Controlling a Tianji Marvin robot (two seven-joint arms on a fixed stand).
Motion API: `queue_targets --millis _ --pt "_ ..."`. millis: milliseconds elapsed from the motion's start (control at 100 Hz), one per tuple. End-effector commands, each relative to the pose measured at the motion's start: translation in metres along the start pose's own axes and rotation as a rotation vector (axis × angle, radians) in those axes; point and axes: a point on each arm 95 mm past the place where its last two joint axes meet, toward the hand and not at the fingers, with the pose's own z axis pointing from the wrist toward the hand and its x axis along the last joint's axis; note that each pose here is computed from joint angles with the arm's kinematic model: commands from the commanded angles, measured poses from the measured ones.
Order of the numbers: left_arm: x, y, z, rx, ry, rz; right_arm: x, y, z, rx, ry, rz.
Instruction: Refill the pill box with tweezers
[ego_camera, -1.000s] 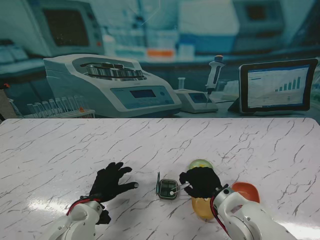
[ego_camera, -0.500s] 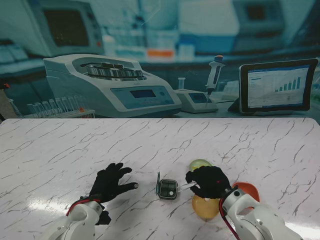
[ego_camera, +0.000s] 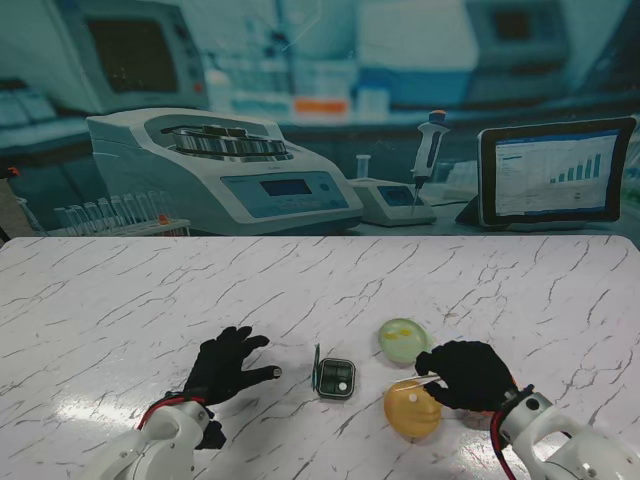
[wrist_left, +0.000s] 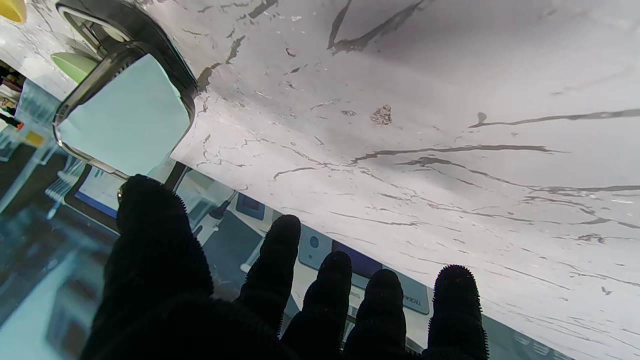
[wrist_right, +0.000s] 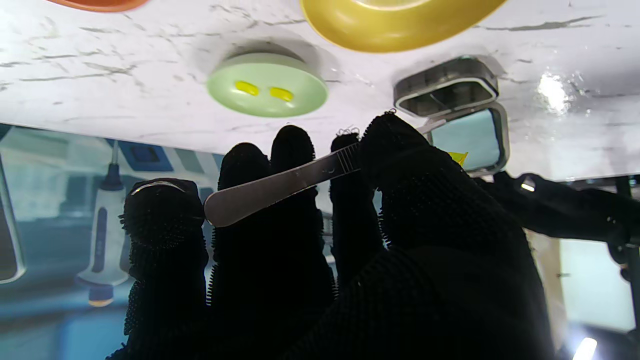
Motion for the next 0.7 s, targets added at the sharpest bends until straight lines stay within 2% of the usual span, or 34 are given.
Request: queue_targets --millis 0,330,690 --pt "0.003 0.005 0.0 -0.019 0.017 -0.009 0.002 -0.002 -0.007 0.015 0.003 0.001" --pt "0.006 0.009 0.002 -0.031 0.026 -0.014 -0.017 -0.006 -0.028 0.11 -0.033 -0.024" --pt "0.007 0.011 0.002 -0.037 0.021 -0.023 -0.022 -0.019 -0.021 0.142 -0.054 -0.065"
